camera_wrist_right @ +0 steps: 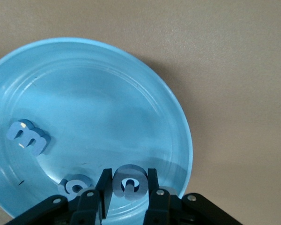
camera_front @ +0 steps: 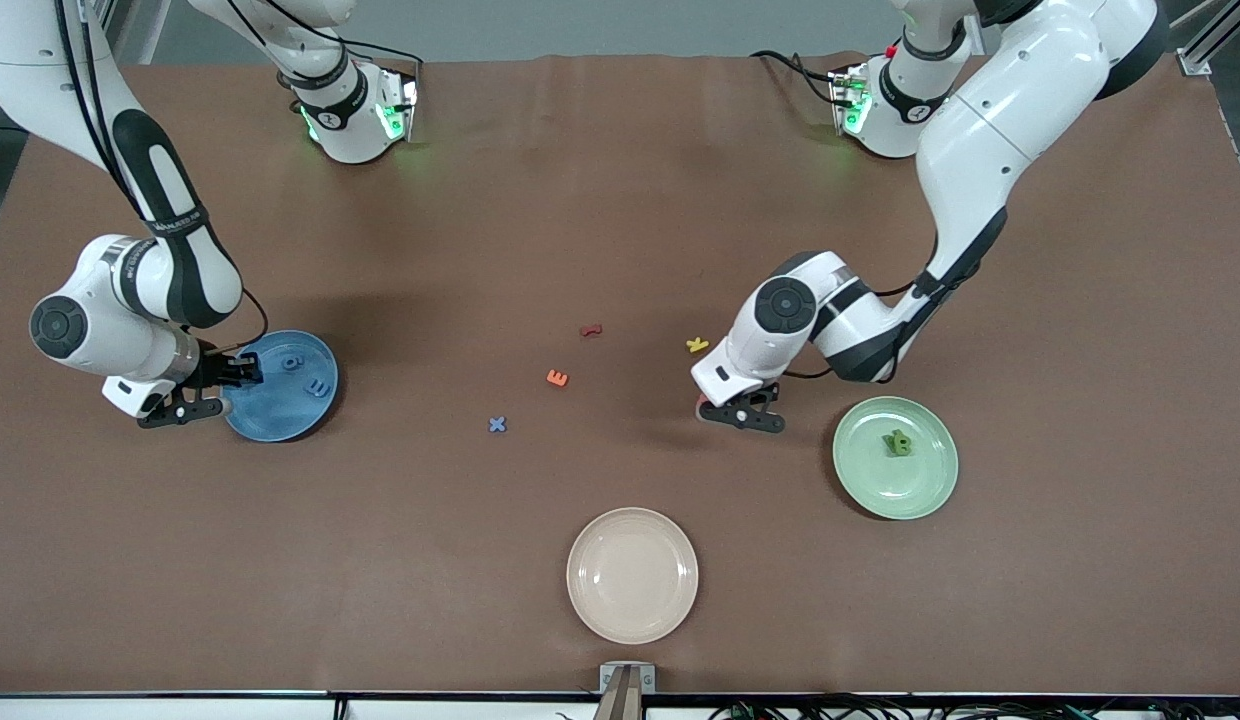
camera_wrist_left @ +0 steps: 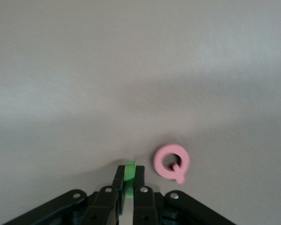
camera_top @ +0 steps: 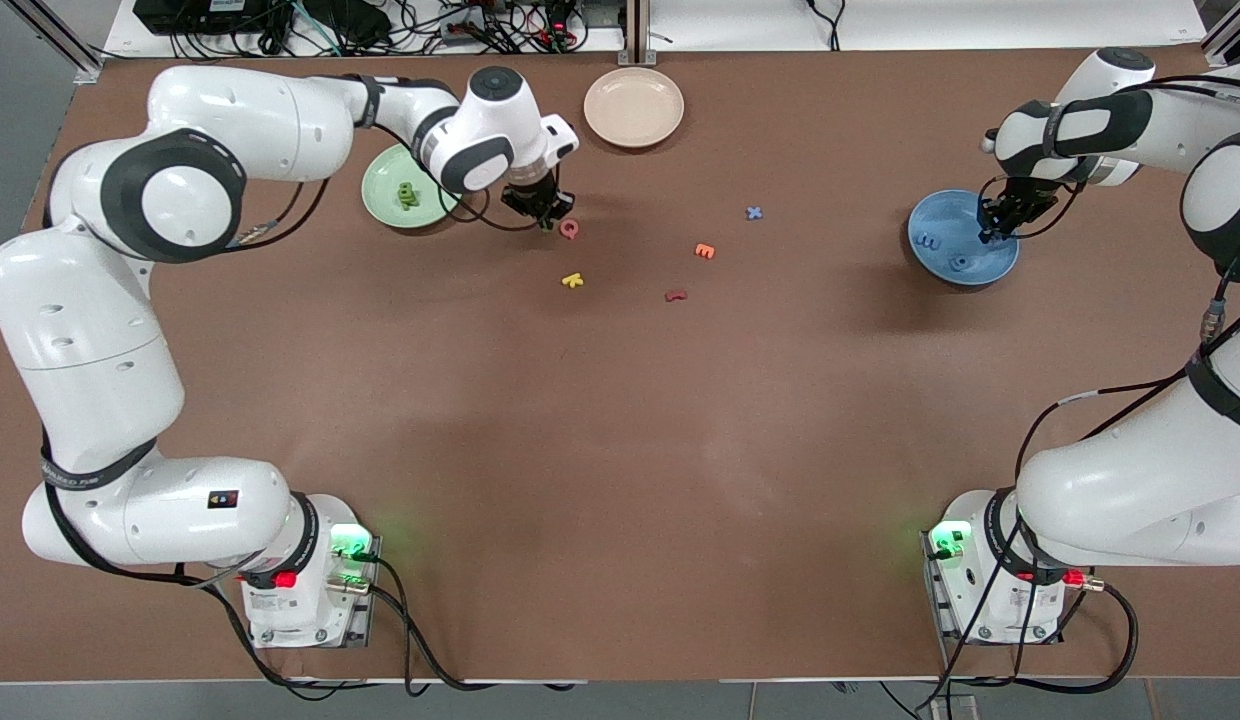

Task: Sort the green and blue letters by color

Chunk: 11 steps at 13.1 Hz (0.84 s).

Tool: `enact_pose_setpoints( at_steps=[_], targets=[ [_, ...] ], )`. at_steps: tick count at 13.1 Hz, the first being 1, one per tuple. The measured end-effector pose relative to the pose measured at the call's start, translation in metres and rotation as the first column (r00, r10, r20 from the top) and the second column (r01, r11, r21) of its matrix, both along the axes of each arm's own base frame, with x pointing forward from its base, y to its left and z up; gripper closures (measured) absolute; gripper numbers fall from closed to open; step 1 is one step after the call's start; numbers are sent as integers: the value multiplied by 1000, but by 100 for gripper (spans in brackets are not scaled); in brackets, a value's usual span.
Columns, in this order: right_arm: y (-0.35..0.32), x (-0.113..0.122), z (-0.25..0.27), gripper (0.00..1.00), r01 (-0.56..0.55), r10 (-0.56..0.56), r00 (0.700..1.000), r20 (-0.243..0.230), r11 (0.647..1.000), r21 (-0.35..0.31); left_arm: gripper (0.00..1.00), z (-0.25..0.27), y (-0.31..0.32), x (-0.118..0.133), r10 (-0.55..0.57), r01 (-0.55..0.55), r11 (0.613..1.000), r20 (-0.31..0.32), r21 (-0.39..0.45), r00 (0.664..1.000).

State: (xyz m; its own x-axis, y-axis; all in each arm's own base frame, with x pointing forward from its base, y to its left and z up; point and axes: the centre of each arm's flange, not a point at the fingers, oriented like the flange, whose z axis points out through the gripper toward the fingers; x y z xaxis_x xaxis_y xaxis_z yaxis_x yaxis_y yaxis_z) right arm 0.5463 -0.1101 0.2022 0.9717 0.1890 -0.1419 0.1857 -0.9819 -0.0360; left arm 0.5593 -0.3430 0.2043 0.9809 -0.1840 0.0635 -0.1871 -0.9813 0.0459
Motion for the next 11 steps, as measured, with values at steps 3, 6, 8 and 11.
enact_pose_setpoints(
  at_steps=[3,6,8,11],
  targets=[
    [1,-1,-1,48,-1,1,1000,-2,1000,1,90,52,28,19,50,-53,996,40,73,998],
    [6,2,5,16,-11,11,1000,8,1000,3,90,81,85,44,116,-123,985,68,118,991],
    [19,5,15,2,-20,20,1000,9,1000,4,90,79,143,65,142,-149,980,61,129,988],
    [73,14,35,2,66,-66,998,1,998,-14,90,70,224,80,123,-126,981,30,148,992]
  ],
)
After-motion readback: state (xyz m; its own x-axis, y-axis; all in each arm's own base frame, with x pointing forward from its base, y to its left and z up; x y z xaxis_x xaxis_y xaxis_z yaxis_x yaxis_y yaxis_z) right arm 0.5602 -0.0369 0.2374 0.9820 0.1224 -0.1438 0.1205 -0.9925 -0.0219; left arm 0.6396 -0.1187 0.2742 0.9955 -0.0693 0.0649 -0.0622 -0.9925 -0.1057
